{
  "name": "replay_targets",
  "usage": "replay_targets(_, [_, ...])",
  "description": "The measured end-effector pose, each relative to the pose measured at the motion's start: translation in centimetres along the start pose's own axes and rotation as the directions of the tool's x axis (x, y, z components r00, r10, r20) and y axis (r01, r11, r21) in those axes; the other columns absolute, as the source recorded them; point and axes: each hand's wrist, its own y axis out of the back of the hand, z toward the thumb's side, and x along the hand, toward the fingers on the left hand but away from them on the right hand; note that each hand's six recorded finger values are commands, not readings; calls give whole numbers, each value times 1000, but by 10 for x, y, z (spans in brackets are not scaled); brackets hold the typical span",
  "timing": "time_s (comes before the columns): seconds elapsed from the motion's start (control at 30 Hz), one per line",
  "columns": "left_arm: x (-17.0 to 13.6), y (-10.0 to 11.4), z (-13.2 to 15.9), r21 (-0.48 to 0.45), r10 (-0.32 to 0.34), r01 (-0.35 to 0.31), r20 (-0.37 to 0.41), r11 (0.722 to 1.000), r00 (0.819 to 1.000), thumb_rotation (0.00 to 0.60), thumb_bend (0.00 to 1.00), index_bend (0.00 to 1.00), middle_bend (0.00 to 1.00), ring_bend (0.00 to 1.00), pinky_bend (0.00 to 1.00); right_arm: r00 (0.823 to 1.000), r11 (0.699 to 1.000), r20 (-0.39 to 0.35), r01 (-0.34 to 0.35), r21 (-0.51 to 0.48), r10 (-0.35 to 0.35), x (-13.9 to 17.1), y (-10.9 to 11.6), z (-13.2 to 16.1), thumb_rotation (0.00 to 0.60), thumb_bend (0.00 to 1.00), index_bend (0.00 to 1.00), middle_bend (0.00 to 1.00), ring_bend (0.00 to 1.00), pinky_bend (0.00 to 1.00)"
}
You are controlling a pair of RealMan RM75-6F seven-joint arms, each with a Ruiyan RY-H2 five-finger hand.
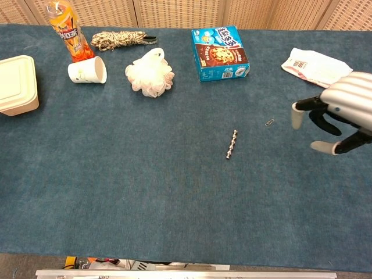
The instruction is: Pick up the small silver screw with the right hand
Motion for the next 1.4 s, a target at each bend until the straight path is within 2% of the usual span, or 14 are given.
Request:
replay_targets(0.2, [-5, 2, -6, 1, 3, -3, -31, 1000, 1000, 600, 323, 27, 130, 131, 32, 996, 998, -78, -39, 39, 42, -44, -11, 15, 600, 226, 475, 963, 1000, 1000])
replay_targets(0.5, [-8, -1, -9, 3, -10, 10, -62, 1000, 998, 600, 323, 27, 130, 131, 32, 987, 991, -117, -104, 86, 113, -92, -34, 22, 600, 226, 487, 970, 1000, 1000])
replay_targets(0.83, [-2, -3, -7, -4, -11, 10, -62, 1000, 998, 600, 323, 27, 130, 131, 32, 975, 982, -150, -149, 115, 165, -118, -51, 34, 600, 227, 501, 970, 1000, 1000])
replay_targets(1.4, [-1, -3, -12, -9, -11, 11, -74, 1000, 997, 600, 323, 27, 130, 131, 32, 967, 972, -134, -201, 119, 217, -144, -72, 39, 600, 227, 505, 970, 1000, 1000])
